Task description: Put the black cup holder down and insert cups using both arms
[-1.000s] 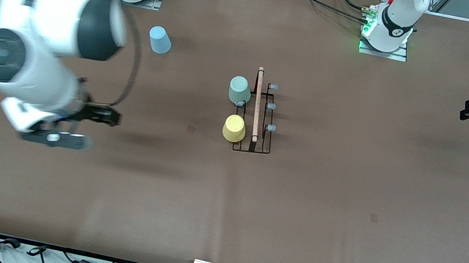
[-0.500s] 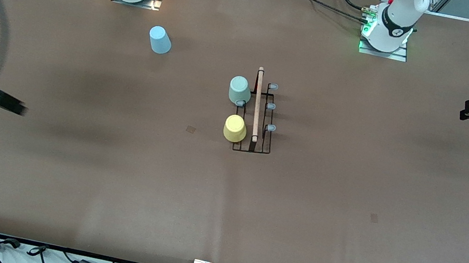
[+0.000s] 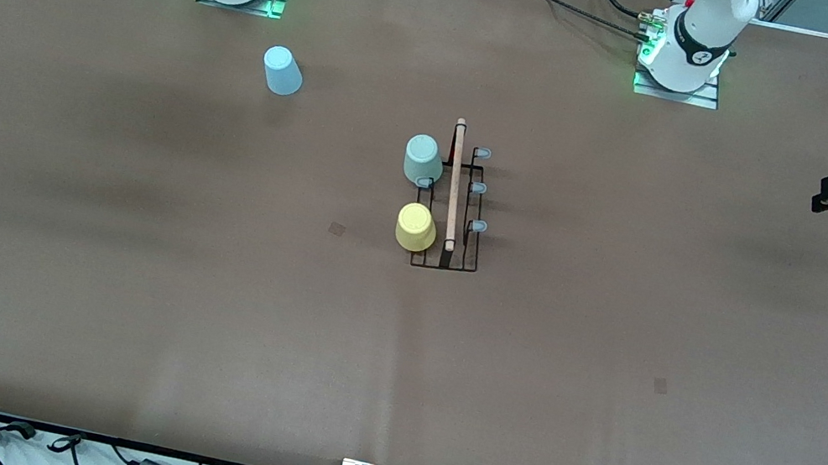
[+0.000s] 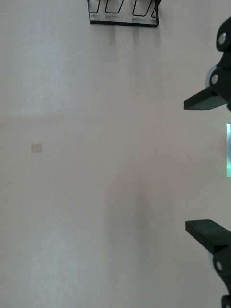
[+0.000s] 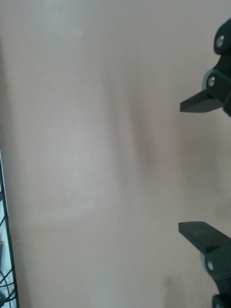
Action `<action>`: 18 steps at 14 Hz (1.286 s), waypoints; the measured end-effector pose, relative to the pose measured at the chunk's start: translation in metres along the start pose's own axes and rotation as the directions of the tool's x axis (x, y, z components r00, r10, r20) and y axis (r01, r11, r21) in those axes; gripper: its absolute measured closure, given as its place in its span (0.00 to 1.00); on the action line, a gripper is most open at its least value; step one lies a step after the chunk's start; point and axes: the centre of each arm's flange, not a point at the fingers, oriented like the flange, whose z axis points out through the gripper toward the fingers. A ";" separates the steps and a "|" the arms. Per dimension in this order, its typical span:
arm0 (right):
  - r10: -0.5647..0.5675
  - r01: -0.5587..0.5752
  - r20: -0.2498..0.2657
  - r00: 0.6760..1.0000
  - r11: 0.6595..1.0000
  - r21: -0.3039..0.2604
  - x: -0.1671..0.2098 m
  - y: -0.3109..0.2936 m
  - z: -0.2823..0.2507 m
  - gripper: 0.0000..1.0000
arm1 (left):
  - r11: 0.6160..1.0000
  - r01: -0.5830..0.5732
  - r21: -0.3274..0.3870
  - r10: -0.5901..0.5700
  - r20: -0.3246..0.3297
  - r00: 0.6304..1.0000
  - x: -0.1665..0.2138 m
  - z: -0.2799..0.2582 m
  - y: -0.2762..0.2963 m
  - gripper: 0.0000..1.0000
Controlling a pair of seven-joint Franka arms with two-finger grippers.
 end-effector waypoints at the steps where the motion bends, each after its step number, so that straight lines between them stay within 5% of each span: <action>1: -0.003 0.003 0.001 1.000 1.000 -0.004 -0.001 0.003 0.003 0.00 | 1.000 0.000 0.000 0.000 0.000 1.000 0.000 0.000 0.000 0.00; 13: -0.041 0.041 0.030 0.999 0.999 -0.008 -0.096 0.008 0.016 0.00 | 1.000 0.000 0.000 0.000 0.000 1.000 0.000 0.000 0.000 0.00; 18: -0.106 0.106 0.006 0.994 0.994 -0.007 -0.099 0.013 0.014 0.00 | 1.000 -0.001 0.000 0.001 0.000 1.000 0.000 0.000 0.000 0.00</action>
